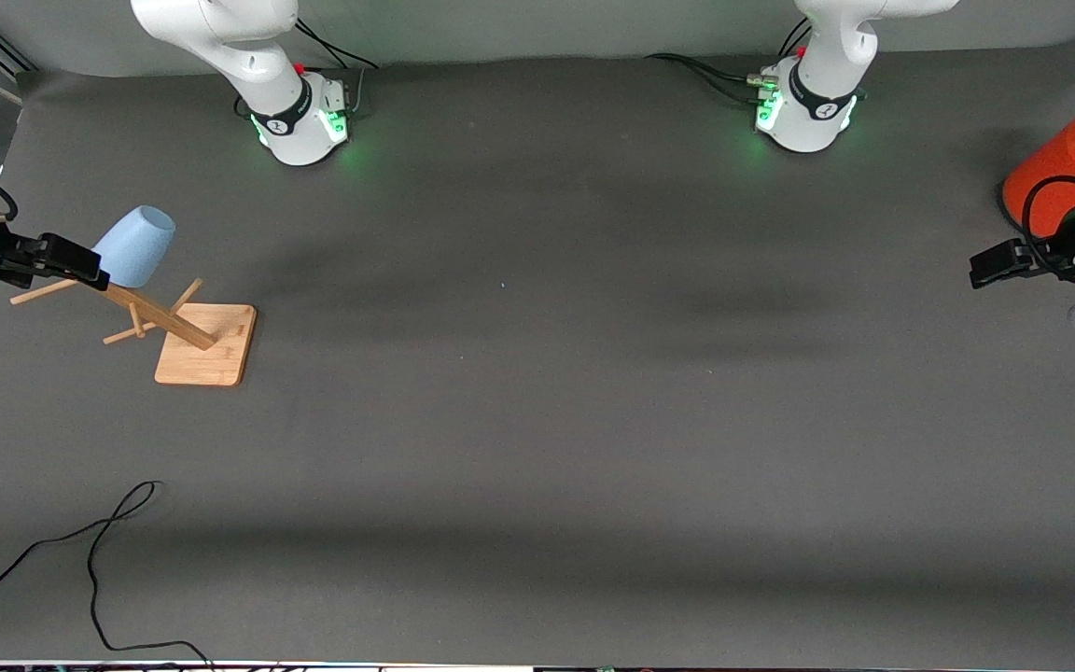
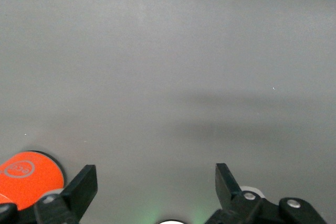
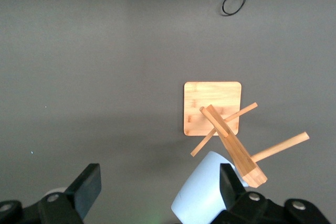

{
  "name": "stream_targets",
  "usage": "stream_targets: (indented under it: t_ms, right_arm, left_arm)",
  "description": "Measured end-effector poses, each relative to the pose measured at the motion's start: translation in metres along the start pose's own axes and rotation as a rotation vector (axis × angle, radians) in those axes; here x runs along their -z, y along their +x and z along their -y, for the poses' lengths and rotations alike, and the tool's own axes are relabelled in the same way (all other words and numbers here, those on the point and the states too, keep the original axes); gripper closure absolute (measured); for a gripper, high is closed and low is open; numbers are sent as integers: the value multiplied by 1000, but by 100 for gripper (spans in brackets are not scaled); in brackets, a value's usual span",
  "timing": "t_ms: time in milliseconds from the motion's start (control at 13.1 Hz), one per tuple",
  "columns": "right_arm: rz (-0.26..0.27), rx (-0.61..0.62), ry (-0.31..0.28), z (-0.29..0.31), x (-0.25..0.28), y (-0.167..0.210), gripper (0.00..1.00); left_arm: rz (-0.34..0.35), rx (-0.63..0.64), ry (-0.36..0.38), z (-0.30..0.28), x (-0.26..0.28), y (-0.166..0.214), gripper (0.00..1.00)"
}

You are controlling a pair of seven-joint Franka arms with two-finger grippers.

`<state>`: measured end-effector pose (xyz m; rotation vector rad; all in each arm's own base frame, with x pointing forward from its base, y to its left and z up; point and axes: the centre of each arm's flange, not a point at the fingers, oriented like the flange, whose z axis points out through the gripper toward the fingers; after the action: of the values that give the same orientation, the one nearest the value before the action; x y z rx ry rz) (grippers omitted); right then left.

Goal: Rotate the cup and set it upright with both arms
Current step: 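Reach the right gripper to the blue cup on the wooden stand peg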

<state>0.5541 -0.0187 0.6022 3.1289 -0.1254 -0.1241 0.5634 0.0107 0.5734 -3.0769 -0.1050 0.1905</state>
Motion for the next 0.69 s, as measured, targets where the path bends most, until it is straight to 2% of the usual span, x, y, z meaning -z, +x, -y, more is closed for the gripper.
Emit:
stream_targets:
  t_ms: [383, 689]
  right_arm:
    - [-1, -92, 31, -47, -21, -56, 0]
    - [11, -314, 61, -68, -30, -97, 0]
  left_arm:
    - [-1, 0, 0, 0, 0, 0, 0]
    - [-1, 0, 0, 0, 0, 0, 0]
